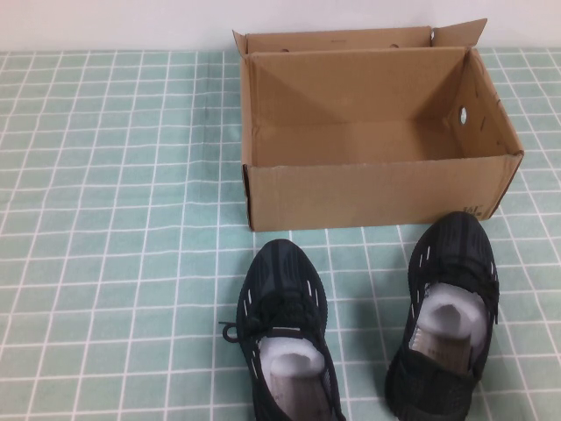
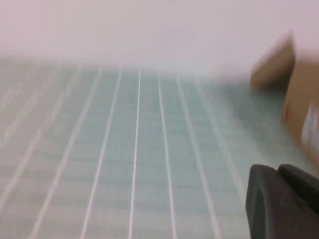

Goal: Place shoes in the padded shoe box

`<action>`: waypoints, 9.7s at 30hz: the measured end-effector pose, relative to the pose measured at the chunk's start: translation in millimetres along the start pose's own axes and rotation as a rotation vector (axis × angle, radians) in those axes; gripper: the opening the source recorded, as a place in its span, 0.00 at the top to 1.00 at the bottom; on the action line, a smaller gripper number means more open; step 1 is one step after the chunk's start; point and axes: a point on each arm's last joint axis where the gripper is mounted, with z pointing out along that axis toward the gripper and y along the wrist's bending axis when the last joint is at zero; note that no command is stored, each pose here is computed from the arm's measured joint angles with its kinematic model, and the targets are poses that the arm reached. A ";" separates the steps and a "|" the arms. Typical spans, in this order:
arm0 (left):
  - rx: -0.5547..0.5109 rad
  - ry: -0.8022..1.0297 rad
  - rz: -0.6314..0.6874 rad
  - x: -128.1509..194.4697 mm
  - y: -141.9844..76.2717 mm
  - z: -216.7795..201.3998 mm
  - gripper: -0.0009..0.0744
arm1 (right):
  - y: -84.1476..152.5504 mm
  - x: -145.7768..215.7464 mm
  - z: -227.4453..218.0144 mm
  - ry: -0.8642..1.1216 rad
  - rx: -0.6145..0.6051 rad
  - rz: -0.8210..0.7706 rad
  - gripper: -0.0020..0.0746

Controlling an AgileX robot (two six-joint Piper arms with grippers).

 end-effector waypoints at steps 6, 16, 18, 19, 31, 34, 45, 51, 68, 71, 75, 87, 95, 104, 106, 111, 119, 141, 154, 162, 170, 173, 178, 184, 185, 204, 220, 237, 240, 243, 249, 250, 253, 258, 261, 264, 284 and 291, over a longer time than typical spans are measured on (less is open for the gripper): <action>-0.008 -0.209 -0.044 -18.9 1.1 -2.0 0.99 | 4.7 -19.0 -2.1 -0.211 -0.052 0.000 0.98; -0.012 -0.259 -0.020 -23.3 1.3 -3.0 0.99 | 6.2 -24.6 -3.6 -0.274 -0.069 0.000 0.98; -0.013 -0.291 -0.028 -26.1 1.5 -3.8 0.99 | 6.9 -27.5 -4.5 -0.308 -0.077 0.001 0.98; -0.012 -0.312 -0.043 -27.9 1.6 -4.4 0.99 | 7.4 -29.5 -5.2 -0.331 -0.084 0.004 0.98; 0.107 -0.909 -0.311 -71.9 3.6 -35.2 0.99 | 8.8 -70.7 -27.0 -0.751 -0.191 0.232 0.98; 0.144 -0.983 -0.284 -87.0 -1.3 -43.7 0.99 | 8.8 -96.7 -36.2 -0.839 -0.212 0.303 0.98; 0.243 -1.078 -0.129 -186.5 -31.8 -93.2 0.99 | 20.3 -206.2 -73.7 -0.826 -0.247 0.386 0.98; 0.189 -0.769 -0.179 -221.5 -38.3 -76.2 0.99 | 24.4 -235.0 -37.8 -0.424 -0.120 0.344 0.98; 0.002 -0.135 -0.166 -182.9 -29.9 -31.3 0.99 | 29.5 -176.7 52.5 0.247 -0.051 0.415 0.98; -0.018 -0.063 -0.168 -176.2 -28.6 -30.7 0.99 | 36.9 -168.3 61.6 0.336 -0.120 0.353 0.98; -0.043 0.029 -0.171 -167.7 -27.0 -30.6 0.99 | 50.3 -154.0 76.8 0.510 -0.232 0.228 0.98; -0.065 0.108 -0.172 -160.5 -25.7 -31.2 0.99 | 97.0 -146.1 132.8 0.998 -0.623 -0.227 0.98; -0.067 0.116 -0.172 -159.7 -25.5 -31.4 0.99 | 139.2 -105.7 151.3 1.163 -0.774 -0.653 0.71; -0.076 0.149 -0.173 -156.7 -24.9 -31.8 0.99 | 156.1 -68.7 172.5 1.216 -0.708 -0.854 0.54; -0.076 0.150 -0.173 -156.6 -24.9 -31.8 0.99 | 158.0 -61.4 177.1 1.229 -0.702 -0.867 0.54; -0.076 0.150 -0.173 -156.6 -24.9 -31.8 0.99 | 162.9 -45.0 185.5 1.260 -0.702 -0.876 0.54; -0.076 0.150 -0.173 -156.6 -24.9 -31.8 0.99 | 168.2 -14.9 197.0 1.339 -0.699 -0.909 0.54; -0.076 0.150 -0.173 -156.6 -24.9 -31.8 0.99 | 171.0 -18.9 205.2 1.350 -0.623 -0.873 0.99; -0.076 0.150 -0.173 -156.6 -24.9 -31.8 0.99 | 203.6 -117.6 225.2 1.188 -0.641 -0.613 0.99; -0.079 0.149 -0.170 -156.6 -24.7 -31.8 0.99 | 219.7 -197.9 222.8 0.963 -0.726 -0.404 0.99; -0.079 0.149 -0.170 -156.6 -24.7 -31.8 0.99 | 216.7 -216.4 235.1 0.862 -0.561 -0.307 0.98; -0.079 0.149 -0.170 -156.6 -24.7 -31.8 0.99 | 219.3 -210.0 251.1 0.815 -0.461 -0.243 0.99; -0.079 0.149 -0.170 -156.6 -24.7 -31.8 0.99 | 225.1 -191.5 278.7 0.786 -0.350 -0.078 0.98; -0.079 0.149 -0.170 -156.6 -24.7 -31.8 0.99 | 218.1 -168.5 307.8 0.806 -0.275 0.044 0.99; -0.079 0.149 -0.170 -156.6 -24.7 -31.8 0.99 | 214.9 -164.4 311.9 0.819 -0.262 0.049 0.99; -0.062 0.247 -0.223 -148.1 -27.6 -33.5 0.99 | 184.0 -107.3 371.2 0.920 -0.307 0.303 0.99; -0.054 0.248 -0.232 -148.0 -28.4 -33.5 0.99 | 186.4 -88.7 396.4 0.776 -0.294 0.326 0.98; -0.049 0.249 -0.238 -147.9 -28.9 -33.5 0.99 | 186.5 -38.0 422.1 0.746 -0.261 0.288 0.98; -0.049 0.249 -0.238 -147.9 -28.9 -33.5 0.99 | 186.6 -26.9 425.1 0.760 -0.254 0.283 0.99; -0.049 0.249 -0.238 -147.9 -28.9 -33.5 0.99 | 186.5 -14.1 428.1 0.777 -0.251 0.268 0.99; -0.047 0.250 -0.240 -147.9 -29.1 -33.5 0.99 | 186.5 2.4 433.1 0.774 -0.261 0.220 0.99; -0.047 0.250 -0.240 -147.9 -29.1 -33.5 0.99 | 186.5 5.4 434.0 0.776 -0.262 0.215 0.98; -0.047 0.250 -0.240 -147.9 -29.1 -33.5 0.99 | 186.4 12.9 435.4 0.785 -0.260 0.207 0.98; -0.047 0.248 -0.240 -148.1 -29.2 -33.4 0.99 | 185.8 20.4 436.9 0.791 -0.257 0.190 0.84; -0.047 0.248 -0.240 -148.1 -29.2 -33.4 0.99 | 185.6 19.8 437.6 0.779 -0.257 0.185 0.61; -0.047 0.248 -0.240 -148.1 -29.2 -33.4 0.99 | 185.7 17.2 437.2 0.775 -0.259 0.187 0.48; 0.274 0.408 0.278 -138.5 -48.8 -12.4 0.99 | 176.8 -157.2 369.7 0.556 -0.412 -0.043 0.91; 0.534 0.571 0.434 -147.9 -68.3 12.7 0.99 | 166.4 -212.3 324.5 0.520 -0.477 -0.197 0.99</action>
